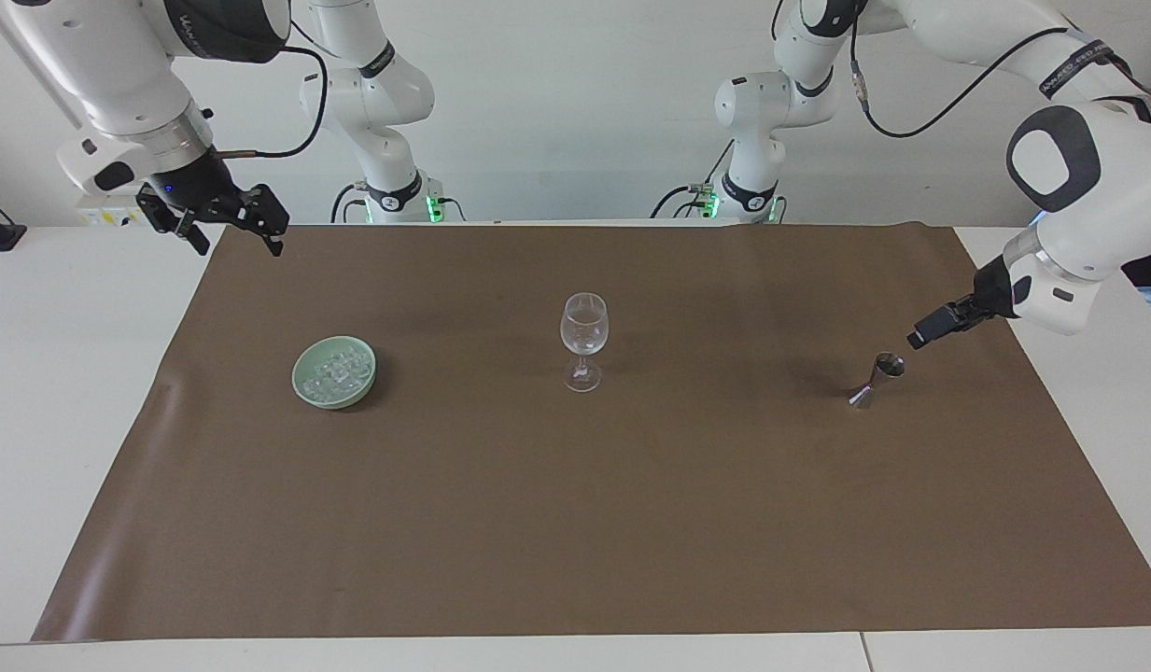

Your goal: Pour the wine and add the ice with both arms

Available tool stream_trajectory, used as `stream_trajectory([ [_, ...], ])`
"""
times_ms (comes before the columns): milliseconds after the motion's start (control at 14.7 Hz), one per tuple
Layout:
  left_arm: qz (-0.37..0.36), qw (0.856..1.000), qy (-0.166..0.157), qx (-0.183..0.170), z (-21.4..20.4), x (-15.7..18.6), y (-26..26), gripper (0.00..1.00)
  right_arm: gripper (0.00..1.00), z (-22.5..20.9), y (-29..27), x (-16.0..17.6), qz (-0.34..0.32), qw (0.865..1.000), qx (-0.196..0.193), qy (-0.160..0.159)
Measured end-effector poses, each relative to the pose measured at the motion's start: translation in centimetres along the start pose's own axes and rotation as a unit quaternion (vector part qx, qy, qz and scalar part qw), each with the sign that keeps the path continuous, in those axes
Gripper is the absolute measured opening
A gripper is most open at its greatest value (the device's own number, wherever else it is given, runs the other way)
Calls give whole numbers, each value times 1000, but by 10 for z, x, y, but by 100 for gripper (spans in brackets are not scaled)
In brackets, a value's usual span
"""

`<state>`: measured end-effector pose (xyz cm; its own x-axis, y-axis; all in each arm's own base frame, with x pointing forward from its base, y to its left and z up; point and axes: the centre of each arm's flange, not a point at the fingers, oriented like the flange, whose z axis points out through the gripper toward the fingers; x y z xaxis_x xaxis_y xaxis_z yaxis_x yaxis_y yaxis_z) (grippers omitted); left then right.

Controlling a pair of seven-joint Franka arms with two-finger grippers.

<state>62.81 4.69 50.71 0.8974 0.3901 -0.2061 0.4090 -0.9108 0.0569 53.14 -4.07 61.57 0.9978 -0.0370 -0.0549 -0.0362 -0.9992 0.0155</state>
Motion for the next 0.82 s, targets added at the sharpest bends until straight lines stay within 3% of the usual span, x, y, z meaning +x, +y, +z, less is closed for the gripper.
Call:
stream_trajectory([
  [272, -151, 987, -37, -29, 20, 24, -9, 100, 100, 0, 0, 0, 0, 1000, 0, 0],
  [476, -260, 961, -64, -68, 35, 57, -45, 100, 100, 0, 0, 0, 0, 1000, 0, 0],
  [817, -373, 914, -105, -120, 49, 104, -80, 100, 100, 0, 0, 0, 0, 1000, 0, 0],
])
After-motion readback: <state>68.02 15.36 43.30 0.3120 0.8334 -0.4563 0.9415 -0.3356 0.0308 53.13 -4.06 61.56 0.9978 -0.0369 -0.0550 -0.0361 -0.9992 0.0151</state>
